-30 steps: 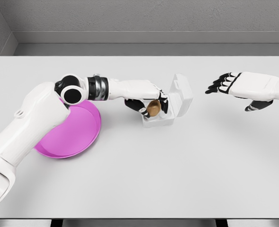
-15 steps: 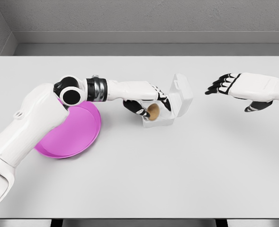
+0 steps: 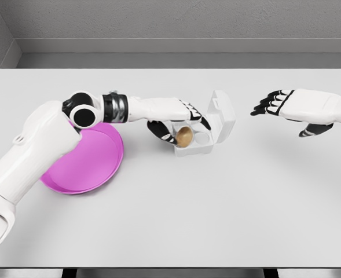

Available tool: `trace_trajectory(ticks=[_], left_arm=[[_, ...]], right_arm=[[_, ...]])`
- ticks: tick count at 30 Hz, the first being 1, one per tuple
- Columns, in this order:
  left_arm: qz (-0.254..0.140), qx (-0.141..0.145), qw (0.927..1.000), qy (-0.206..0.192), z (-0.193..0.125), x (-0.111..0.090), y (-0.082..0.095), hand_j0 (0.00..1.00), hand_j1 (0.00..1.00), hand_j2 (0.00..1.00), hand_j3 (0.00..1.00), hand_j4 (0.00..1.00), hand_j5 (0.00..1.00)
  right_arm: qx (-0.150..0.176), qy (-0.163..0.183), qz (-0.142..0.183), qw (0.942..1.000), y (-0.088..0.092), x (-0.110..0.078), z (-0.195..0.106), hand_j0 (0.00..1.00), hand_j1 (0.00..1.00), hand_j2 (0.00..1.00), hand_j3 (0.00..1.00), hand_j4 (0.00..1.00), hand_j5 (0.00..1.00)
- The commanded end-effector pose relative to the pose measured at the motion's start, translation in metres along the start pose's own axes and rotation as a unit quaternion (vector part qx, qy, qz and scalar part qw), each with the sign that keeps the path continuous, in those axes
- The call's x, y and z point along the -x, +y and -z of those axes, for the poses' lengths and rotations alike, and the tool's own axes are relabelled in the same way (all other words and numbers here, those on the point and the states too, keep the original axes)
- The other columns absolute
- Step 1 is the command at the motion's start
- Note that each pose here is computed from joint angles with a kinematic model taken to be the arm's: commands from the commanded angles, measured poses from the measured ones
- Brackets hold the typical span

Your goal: Pack egg into the box and close the box lid

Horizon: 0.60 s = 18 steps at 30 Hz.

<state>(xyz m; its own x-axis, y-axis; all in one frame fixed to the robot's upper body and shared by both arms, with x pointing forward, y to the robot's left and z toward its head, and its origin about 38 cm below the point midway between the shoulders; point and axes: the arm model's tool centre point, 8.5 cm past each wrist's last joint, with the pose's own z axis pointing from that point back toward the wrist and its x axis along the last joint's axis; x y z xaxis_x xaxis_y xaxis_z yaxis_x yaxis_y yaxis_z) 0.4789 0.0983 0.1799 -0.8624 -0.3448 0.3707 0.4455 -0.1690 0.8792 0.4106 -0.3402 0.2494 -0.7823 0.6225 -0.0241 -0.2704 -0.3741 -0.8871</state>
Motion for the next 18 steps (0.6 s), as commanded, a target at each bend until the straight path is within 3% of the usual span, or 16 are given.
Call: trace_trajectory(ticks=[1,5,8,10,12,14,18], left_arm=[[-0.012,-0.009,0.9999,0.006,-0.014,0.006,0.001,0.95,0.95,0.95,0.95,0.95,0.95],[-0.036,-0.027,0.9986,0.028,-0.054,0.023,0.003,1.00,1.00,1.00,1.00,1.00,1.00],[-0.041,-0.054,0.9927,0.099,-0.130,0.053,0.014,1.00,1.00,1.00,1.00,1.00,1.00],[-0.051,-0.071,0.9893,0.117,-0.160,0.059,0.018,1.00,1.00,1.00,1.00,1.00,1.00],[-0.055,-0.074,0.9884,0.120,-0.164,0.061,0.018,1.00,1.00,1.00,1.00,1.00,1.00],[-0.079,-0.085,0.9820,0.149,-0.180,0.078,0.012,1.00,1.00,1.00,1.00,1.00,1.00],[-0.080,-0.085,0.9815,0.152,-0.182,0.079,0.011,1.00,1.00,1.00,1.00,1.00,1.00]], right_arm=[[0.002,0.000,0.002,1.0000,-0.001,0.000,0.000,1.00,1.00,1.00,1.00,1.00,1.00],[0.002,-0.001,0.001,1.0000,-0.001,0.000,0.000,1.00,1.00,1.00,1.00,1.00,1.00],[0.003,-0.003,-0.002,1.0000,-0.002,-0.002,0.000,1.00,1.00,1.00,1.00,1.00,1.00],[0.002,-0.003,-0.001,1.0000,-0.002,-0.003,0.001,1.00,1.00,1.00,1.00,1.00,1.00],[0.003,-0.005,-0.002,1.0000,-0.002,-0.003,0.002,1.00,1.00,1.00,1.00,1.00,1.00],[0.000,-0.010,-0.001,1.0000,-0.001,-0.005,0.005,1.00,1.00,1.00,1.00,1.00,1.00],[-0.001,-0.011,-0.001,0.9999,0.000,-0.006,0.007,1.00,1.00,1.00,1.00,1.00,1.00]])
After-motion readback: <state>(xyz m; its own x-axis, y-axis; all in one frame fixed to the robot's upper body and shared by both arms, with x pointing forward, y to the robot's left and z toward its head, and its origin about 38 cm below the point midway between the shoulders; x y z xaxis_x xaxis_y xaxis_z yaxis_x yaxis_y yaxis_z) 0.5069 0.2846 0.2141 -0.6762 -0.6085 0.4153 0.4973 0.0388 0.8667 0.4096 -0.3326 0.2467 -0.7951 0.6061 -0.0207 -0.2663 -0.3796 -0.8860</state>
